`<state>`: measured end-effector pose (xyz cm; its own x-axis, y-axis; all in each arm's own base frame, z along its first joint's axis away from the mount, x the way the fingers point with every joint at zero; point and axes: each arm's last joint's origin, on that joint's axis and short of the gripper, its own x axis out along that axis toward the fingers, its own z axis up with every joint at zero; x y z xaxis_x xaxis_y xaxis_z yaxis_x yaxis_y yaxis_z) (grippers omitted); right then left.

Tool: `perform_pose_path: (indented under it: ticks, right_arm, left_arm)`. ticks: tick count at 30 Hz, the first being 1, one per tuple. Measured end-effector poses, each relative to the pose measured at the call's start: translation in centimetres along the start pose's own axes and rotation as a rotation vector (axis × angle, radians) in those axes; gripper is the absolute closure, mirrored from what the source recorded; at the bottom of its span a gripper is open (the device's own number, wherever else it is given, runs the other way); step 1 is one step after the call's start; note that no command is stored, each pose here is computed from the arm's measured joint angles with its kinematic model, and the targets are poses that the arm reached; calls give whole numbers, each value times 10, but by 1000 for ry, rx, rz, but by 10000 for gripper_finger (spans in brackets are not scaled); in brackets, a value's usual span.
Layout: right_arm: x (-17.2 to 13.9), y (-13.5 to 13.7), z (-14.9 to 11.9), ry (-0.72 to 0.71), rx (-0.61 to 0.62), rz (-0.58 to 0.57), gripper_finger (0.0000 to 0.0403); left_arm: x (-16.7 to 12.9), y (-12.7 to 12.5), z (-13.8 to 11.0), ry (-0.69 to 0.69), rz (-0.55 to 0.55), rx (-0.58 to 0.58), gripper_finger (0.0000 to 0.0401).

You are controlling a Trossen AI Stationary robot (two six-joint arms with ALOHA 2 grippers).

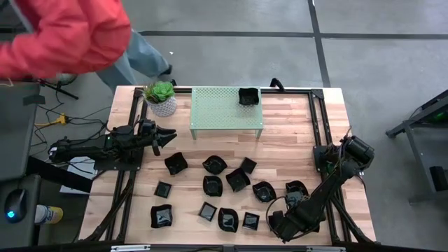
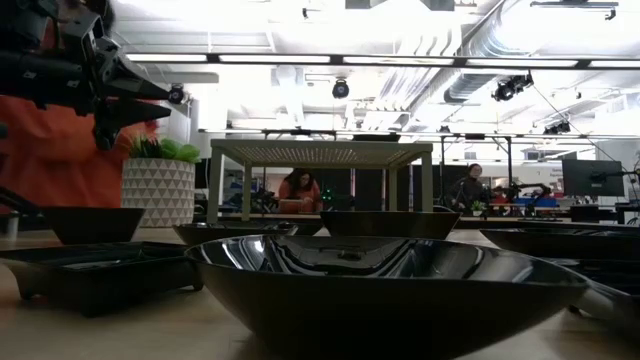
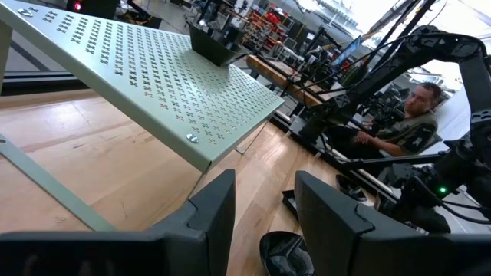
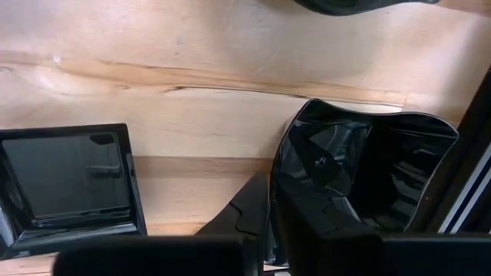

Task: Pick & Place Mini shaped plates
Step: Stack the distorted square plate on top of the distorted square plate on the shelf

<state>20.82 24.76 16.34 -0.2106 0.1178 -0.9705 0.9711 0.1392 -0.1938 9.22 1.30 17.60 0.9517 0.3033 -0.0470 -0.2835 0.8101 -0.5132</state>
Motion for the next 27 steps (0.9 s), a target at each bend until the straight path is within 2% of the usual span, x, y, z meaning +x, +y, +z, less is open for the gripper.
perform_pose_path:
  ticks: [4,17,27]
  right_arm:
    - [0,0,0,7,-9,-4,399]
    - [0,0,-2,37,-53,-21,402]
    - [-33,1,-11,6,-96,-24,402]
  left_arm:
    - [0,0,0,0,0,0,268]
    - [0,0,0,0,0,0,268]
    - [0,0,0,0,0,0,268]
